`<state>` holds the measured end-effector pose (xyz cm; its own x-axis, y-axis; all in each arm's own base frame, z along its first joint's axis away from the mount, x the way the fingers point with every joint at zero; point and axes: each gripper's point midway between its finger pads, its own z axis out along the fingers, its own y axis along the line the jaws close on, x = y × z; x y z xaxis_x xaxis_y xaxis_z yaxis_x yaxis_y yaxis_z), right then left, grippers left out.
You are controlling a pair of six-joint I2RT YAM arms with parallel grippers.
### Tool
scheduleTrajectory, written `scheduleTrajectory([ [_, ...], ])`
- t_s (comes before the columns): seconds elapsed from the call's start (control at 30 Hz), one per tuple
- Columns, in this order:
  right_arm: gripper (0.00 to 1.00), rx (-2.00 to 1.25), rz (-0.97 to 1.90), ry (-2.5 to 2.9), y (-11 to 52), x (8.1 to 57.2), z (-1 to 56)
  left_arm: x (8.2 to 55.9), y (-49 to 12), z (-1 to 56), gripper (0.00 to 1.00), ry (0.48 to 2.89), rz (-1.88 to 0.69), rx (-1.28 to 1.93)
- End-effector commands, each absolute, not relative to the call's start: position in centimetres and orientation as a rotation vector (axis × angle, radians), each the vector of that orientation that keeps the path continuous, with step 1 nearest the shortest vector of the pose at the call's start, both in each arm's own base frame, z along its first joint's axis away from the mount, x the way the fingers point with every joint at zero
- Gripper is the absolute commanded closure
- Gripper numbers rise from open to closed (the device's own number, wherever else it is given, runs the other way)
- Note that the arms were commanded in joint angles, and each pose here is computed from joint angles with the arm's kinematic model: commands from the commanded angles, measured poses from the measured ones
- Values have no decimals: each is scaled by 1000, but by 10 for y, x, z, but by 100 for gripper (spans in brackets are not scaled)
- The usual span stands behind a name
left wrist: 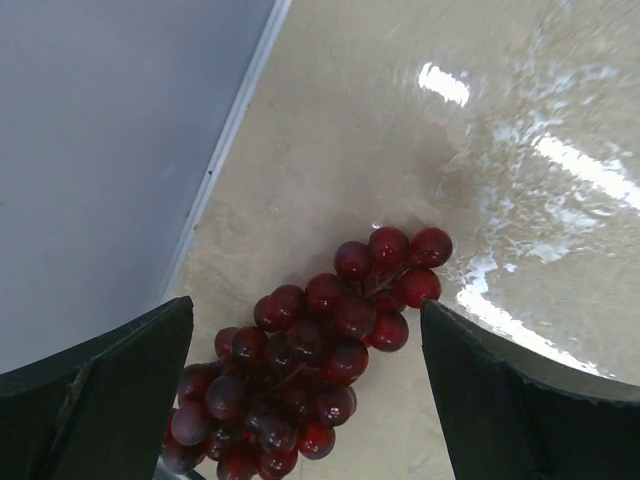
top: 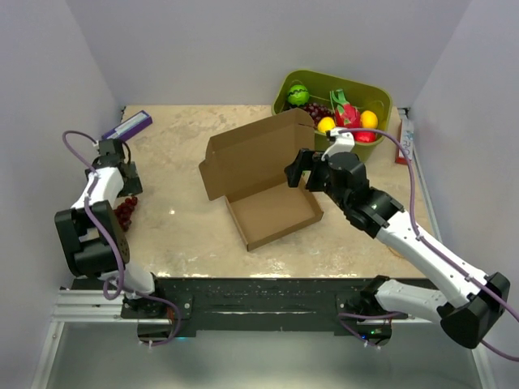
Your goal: Fold the paper box
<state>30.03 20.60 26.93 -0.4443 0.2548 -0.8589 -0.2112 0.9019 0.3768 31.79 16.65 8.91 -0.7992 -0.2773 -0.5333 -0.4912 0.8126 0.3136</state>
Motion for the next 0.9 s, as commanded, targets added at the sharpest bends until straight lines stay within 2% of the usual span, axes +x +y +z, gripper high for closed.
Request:
scheduleTrajectory([
  [0.0, 2, 58, 494, 1872, 190, 301, 302, 316, 178, 91, 1, 2508, 701, -557],
  [0.3, 1, 78, 471, 1836, 181, 299, 309, 303, 162, 43, 1, 2669, 612, -519],
  [0.4, 1, 88, 455, 1819, 175, 298, 312, 299, 157, 31, 7, 2706, 587, -508],
  [0.5, 1, 96, 442, 1804, 169, 296, 315, 294, 154, 17, 38, 2745, 557, -508],
  [0.57, 1, 96, 425, 1801, 165, 295, 315, 291, 151, 10, 53, 2769, 533, -505],
  [0.6, 1, 105, 419, 1793, 162, 294, 317, 289, 149, 6, 69, 2787, 526, -511],
  [0.67, 1, 106, 400, 1795, 159, 293, 314, 292, 150, 11, 83, 2771, 527, -521],
  [0.7, 1, 105, 395, 1798, 158, 293, 314, 295, 151, 19, 87, 2741, 526, -522],
  [0.87, 1, 115, 363, 1789, 149, 290, 317, 322, 148, 81, 92, 2563, 445, -511],
])
